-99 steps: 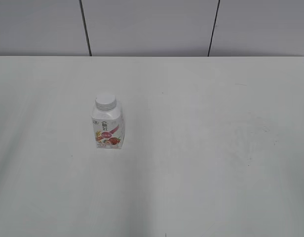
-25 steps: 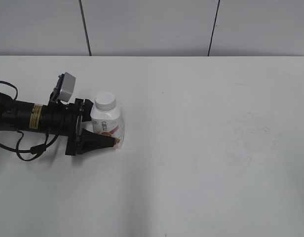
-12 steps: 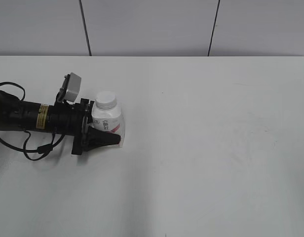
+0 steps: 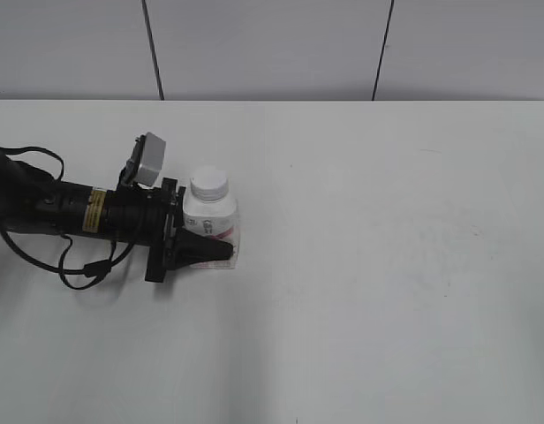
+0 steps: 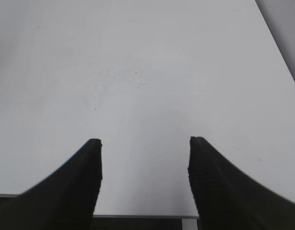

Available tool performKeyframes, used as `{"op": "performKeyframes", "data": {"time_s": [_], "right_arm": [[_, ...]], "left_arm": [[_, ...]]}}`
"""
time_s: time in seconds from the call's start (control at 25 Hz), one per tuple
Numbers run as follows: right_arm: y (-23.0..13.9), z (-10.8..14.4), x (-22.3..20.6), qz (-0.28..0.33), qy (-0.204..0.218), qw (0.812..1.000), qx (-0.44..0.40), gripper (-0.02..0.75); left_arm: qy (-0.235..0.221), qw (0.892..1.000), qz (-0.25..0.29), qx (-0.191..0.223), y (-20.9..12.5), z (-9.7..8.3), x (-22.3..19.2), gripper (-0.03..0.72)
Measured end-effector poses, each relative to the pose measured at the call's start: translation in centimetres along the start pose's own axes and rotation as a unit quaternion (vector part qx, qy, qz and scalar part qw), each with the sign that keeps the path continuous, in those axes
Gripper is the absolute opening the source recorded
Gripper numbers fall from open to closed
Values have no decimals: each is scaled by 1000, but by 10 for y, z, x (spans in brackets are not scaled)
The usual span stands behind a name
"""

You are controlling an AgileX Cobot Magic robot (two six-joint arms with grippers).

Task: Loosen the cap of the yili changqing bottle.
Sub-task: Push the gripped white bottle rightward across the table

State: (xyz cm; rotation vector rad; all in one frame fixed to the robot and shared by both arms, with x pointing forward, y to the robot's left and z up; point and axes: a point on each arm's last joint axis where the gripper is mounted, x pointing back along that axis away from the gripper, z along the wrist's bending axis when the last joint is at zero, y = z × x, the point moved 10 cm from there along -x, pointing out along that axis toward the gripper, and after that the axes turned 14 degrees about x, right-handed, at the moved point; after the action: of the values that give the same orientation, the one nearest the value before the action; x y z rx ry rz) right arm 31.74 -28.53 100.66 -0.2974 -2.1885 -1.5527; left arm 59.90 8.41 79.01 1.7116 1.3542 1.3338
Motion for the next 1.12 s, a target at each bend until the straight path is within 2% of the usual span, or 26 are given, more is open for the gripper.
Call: {"op": "performKeyframes", "data": {"time_s": [0.16, 0.32, 0.68, 1.12], "right_arm": [[0, 0, 0, 0, 0, 1000, 0, 461], [0, 0, 0, 0, 0, 1000, 0, 461], [0, 0, 0, 0, 0, 1000, 0, 461], [0, 0, 0, 0, 0, 1000, 0, 461]], "left_arm": [[-7, 1000, 13, -16, 5, -8, -12, 396], [-16, 999, 5, -34, 24, -21, -28, 386], [-33, 998, -36, -29, 53, -50, -75, 384], [-22, 1000, -15, -8, 24, -37, -78, 382]]}}
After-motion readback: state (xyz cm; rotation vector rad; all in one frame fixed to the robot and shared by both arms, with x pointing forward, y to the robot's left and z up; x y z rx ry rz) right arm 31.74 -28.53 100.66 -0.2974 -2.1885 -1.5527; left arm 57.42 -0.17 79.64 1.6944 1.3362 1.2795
